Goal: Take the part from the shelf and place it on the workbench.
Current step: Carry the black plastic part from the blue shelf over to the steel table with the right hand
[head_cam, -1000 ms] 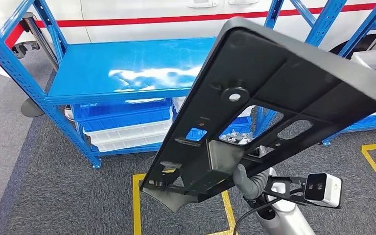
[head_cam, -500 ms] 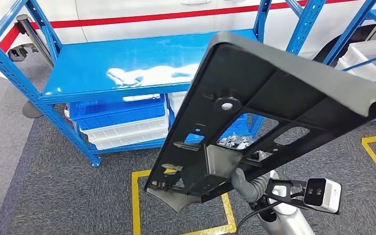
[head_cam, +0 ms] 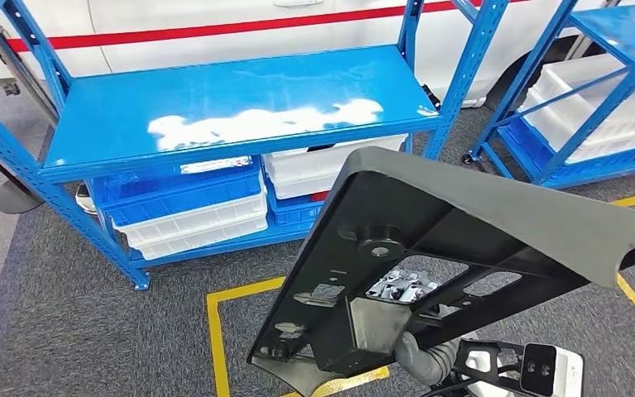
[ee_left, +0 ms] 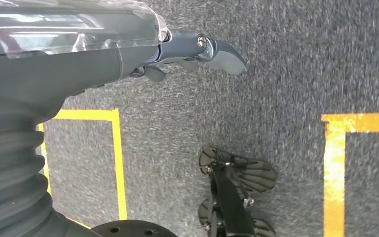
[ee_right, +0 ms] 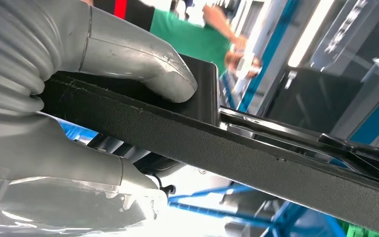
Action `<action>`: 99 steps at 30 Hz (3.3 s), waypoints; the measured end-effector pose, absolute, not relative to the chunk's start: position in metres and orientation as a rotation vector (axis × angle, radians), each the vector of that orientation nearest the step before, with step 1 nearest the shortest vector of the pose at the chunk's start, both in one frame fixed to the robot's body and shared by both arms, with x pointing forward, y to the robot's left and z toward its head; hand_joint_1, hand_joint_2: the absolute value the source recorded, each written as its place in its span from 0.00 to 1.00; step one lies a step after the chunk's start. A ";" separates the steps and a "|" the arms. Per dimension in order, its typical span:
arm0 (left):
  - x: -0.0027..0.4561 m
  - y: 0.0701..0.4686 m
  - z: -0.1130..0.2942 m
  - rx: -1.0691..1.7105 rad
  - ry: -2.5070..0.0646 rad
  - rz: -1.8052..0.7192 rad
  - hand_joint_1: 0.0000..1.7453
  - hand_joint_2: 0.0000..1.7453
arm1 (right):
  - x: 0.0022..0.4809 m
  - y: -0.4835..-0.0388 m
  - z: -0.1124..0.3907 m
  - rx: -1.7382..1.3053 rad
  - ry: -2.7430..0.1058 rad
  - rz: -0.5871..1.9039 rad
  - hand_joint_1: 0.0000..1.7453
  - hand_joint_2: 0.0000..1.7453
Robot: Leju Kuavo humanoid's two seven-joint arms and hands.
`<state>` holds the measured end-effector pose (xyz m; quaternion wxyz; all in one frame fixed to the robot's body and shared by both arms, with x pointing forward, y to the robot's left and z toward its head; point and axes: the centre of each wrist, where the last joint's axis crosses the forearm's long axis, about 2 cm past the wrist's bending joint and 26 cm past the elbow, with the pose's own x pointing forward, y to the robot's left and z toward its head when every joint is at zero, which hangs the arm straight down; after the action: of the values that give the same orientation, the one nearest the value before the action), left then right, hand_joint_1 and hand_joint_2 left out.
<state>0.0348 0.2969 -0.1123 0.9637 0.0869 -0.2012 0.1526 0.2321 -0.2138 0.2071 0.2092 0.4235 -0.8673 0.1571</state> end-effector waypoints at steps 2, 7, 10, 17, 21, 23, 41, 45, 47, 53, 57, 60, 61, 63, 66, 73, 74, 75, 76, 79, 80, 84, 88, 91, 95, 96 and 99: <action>0.035 0.297 -0.112 0.171 -0.407 0.305 0.00 1.00 | 0.230 -0.214 0.206 1.161 -2.413 0.431 1.00 1.00; 0.037 0.297 -0.112 0.165 -0.411 0.302 0.00 1.00 | 0.228 -0.214 0.209 1.139 -2.436 0.420 1.00 1.00; 0.038 0.300 -0.112 0.168 -0.414 0.298 0.00 1.00 | 0.229 -0.214 0.212 1.117 -2.456 0.406 1.00 1.00; 0.040 0.309 -0.111 0.197 -0.386 0.285 0.00 1.00 | 0.255 -0.217 0.232 1.091 -2.525 0.369 1.00 1.00; 0.040 0.318 -0.111 0.231 -0.362 0.297 0.00 1.00 | 0.264 -0.219 0.238 1.077 -2.525 0.371 1.00 1.00; 0.039 0.320 -0.111 0.249 -0.349 0.307 0.00 1.00 | 0.266 -0.218 0.241 1.075 -2.525 0.381 1.00 1.00; 0.038 0.349 -0.108 0.401 -0.357 0.302 0.00 1.00 | 0.261 -0.242 0.235 1.098 -2.538 0.449 1.00 1.00; 0.040 0.363 -0.106 0.430 -0.394 0.279 0.00 1.00 | 0.259 -0.242 0.243 1.156 -2.551 0.515 1.00 1.00; 0.038 0.369 -0.106 0.438 -0.404 0.277 0.00 1.00 | 0.257 -0.241 0.245 1.161 -2.552 0.536 1.00 1.00; 0.037 0.378 -0.105 0.448 -0.426 0.291 0.00 1.00 | 0.258 -0.234 0.250 1.153 -2.569 0.554 1.00 1.00; 0.041 0.378 -0.104 0.441 -0.434 0.282 0.00 1.00 | 0.258 -0.231 0.252 1.116 -2.583 0.555 1.00 1.00; 0.041 0.378 -0.104 0.436 -0.421 0.279 0.00 1.00 | 0.256 -0.231 0.253 1.074 -2.592 0.573 1.00 1.00; 0.040 0.378 -0.104 0.437 -0.414 0.281 0.00 1.00 | 0.254 -0.231 0.252 1.065 -2.591 0.578 1.00 1.00; 0.039 0.378 -0.104 0.442 -0.399 0.286 0.00 1.00 | 0.251 -0.231 0.249 1.052 -2.582 0.585 1.00 1.00; 0.039 0.378 -0.104 0.444 -0.394 0.288 0.00 1.00 | 0.249 -0.231 0.247 1.047 -2.577 0.587 1.00 1.00; 0.039 0.374 -0.105 0.443 -0.386 0.301 0.00 1.00 | 0.233 -0.232 0.238 1.019 -2.545 0.622 1.00 1.00; 0.038 0.372 -0.106 0.440 -0.387 0.304 0.00 1.00 | 0.222 -0.233 0.233 1.005 -2.532 0.629 1.00 1.00; 0.036 0.369 -0.106 0.436 -0.388 0.307 0.00 1.00 | 0.211 -0.234 0.229 0.989 -2.520 0.633 1.00 1.00; 0.034 0.366 -0.107 0.433 -0.387 0.311 0.00 1.00 | 0.199 -0.234 0.226 0.972 -2.510 0.632 1.00 1.00; 0.029 0.363 -0.108 0.427 -0.377 0.322 0.00 1.00 | 0.186 -0.231 0.221 0.972 -2.489 0.619 1.00 1.00; 0.028 0.362 -0.108 0.426 -0.375 0.326 0.00 1.00 | 0.182 -0.230 0.219 0.978 -2.478 0.618 1.00 1.00; 0.027 0.359 -0.108 0.419 -0.374 0.337 0.00 1.00 | 0.175 -0.229 0.217 0.997 -2.460 0.622 1.00 1.00; 0.029 0.357 -0.108 0.411 -0.382 0.326 0.00 1.00 | 0.168 -0.235 0.214 0.990 -2.438 0.623 1.00 1.00; 0.029 0.355 -0.109 0.400 -0.376 0.306 0.00 1.00 | 0.159 -0.240 0.213 0.954 -2.433 0.622 1.00 1.00; 0.025 0.353 -0.109 0.394 -0.365 0.290 0.00 1.00 | 0.149 -0.239 0.211 0.910 -2.432 0.612 1.00 1.00; 0.025 0.352 -0.109 0.393 -0.366 0.289 0.00 1.00 | 0.146 -0.238 0.210 0.912 -2.428 0.610 1.00 1.00; 0.027 0.351 -0.109 0.390 -0.369 0.289 0.00 1.00 | 0.142 -0.237 0.210 0.923 -2.421 0.617 1.00 1.00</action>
<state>0.0268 0.3508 -0.1093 0.9539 0.1918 -0.1815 0.1425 0.1421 -0.2369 0.2102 0.2367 0.3368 -0.8831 0.2252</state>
